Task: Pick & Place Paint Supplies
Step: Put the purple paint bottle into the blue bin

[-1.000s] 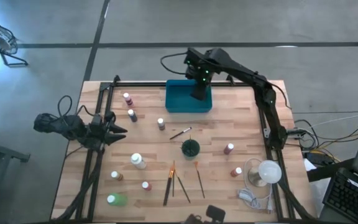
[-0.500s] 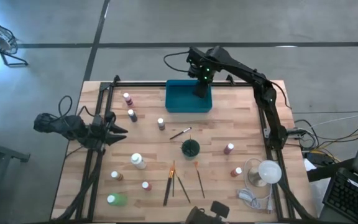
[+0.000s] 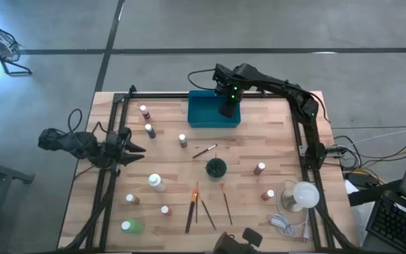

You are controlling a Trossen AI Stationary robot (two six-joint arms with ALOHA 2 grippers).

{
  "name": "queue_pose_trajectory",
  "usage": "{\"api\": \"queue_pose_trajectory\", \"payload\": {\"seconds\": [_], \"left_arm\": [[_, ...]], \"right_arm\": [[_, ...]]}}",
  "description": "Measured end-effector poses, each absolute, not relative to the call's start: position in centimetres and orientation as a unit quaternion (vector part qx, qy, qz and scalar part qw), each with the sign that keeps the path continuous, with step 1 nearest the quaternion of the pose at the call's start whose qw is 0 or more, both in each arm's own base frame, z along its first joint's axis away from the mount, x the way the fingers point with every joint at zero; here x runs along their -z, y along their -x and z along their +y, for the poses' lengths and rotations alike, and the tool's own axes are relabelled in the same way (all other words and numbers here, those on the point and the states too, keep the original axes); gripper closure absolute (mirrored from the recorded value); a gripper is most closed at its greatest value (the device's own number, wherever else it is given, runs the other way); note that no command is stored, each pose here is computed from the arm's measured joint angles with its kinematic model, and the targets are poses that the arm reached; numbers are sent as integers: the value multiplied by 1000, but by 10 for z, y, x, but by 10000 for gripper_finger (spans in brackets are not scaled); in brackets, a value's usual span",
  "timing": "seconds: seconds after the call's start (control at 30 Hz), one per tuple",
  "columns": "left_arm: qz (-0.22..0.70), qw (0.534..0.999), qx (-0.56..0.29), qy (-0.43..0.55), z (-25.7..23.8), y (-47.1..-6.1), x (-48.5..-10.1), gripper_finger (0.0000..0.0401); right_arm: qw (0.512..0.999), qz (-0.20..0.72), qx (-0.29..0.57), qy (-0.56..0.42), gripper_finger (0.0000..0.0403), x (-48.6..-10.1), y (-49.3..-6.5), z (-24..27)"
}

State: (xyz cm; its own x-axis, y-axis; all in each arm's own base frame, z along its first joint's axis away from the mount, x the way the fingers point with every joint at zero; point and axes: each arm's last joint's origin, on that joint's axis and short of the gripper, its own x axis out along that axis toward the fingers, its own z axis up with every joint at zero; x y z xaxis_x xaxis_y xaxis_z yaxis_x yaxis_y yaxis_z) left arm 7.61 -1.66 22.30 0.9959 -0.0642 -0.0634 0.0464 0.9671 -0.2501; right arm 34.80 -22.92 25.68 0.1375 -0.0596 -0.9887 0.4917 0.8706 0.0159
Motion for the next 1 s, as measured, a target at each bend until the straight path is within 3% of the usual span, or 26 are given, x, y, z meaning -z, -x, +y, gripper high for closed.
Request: {"api": "queue_pose_trajectory", "payload": {"seconds": [0.3,1.0], "left_arm": [[35,991,28,125,-17,-76,-223,284],[35,991,28,127,-17,-76,-223,284]], "right_arm": [[740,589,242,-214,289,-249,-328,-233],[729,585,267,-236,289,-240,-318,-251]]}}
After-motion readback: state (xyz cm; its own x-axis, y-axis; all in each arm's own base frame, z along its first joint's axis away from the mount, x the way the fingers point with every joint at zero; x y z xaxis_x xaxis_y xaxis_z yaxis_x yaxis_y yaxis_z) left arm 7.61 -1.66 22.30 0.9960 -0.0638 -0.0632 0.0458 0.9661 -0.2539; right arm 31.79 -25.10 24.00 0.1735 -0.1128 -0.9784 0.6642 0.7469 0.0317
